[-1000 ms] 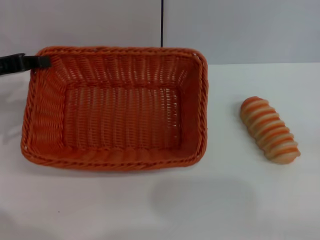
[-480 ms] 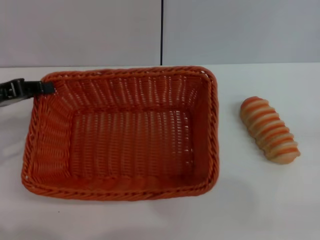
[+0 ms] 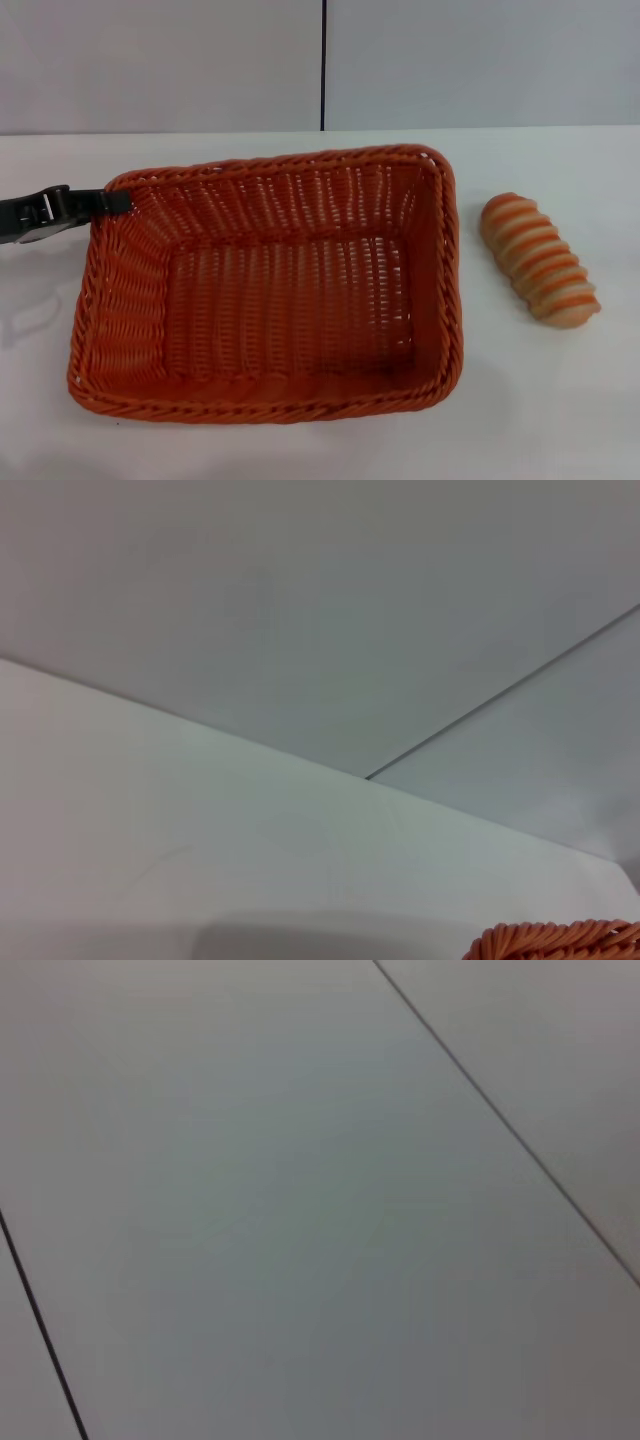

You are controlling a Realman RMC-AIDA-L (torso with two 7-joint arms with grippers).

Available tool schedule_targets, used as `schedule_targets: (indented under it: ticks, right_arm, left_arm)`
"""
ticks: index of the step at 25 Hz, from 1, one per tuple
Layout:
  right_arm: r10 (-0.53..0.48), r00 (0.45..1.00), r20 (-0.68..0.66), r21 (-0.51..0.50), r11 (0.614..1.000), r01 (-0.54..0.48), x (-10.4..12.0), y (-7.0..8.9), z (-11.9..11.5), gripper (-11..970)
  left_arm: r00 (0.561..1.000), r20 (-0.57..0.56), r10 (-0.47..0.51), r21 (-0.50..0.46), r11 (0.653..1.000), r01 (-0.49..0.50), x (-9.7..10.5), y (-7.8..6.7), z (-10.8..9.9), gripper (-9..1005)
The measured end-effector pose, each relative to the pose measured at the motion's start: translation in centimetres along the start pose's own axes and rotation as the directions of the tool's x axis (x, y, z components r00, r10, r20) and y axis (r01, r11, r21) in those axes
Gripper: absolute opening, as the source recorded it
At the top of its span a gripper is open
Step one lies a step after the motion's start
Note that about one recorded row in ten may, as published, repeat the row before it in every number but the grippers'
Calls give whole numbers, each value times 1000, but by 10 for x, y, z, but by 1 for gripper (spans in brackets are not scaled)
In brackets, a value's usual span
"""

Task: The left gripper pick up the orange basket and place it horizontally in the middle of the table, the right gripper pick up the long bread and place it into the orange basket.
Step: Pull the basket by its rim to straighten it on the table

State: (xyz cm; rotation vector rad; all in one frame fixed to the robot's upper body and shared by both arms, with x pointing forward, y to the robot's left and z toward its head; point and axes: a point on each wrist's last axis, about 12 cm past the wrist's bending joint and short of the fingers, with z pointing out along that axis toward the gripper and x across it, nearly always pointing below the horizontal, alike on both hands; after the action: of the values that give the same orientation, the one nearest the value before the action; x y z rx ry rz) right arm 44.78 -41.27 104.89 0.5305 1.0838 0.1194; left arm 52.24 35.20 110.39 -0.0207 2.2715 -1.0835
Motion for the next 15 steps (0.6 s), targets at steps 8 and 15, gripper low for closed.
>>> schedule_targets:
  ticks: [8,15]
  right_arm:
    - [1,1000,-23,-15,1000,-1,3,2,3,682]
    - [-2,999,-50,-53,999,-1,3,3,6,682]
  left_arm:
    - [1000,-3,3,-16,1000,-3,1,5,5,276]
    - [998,23,52,-53,997,-51,-6,11,-5,525]
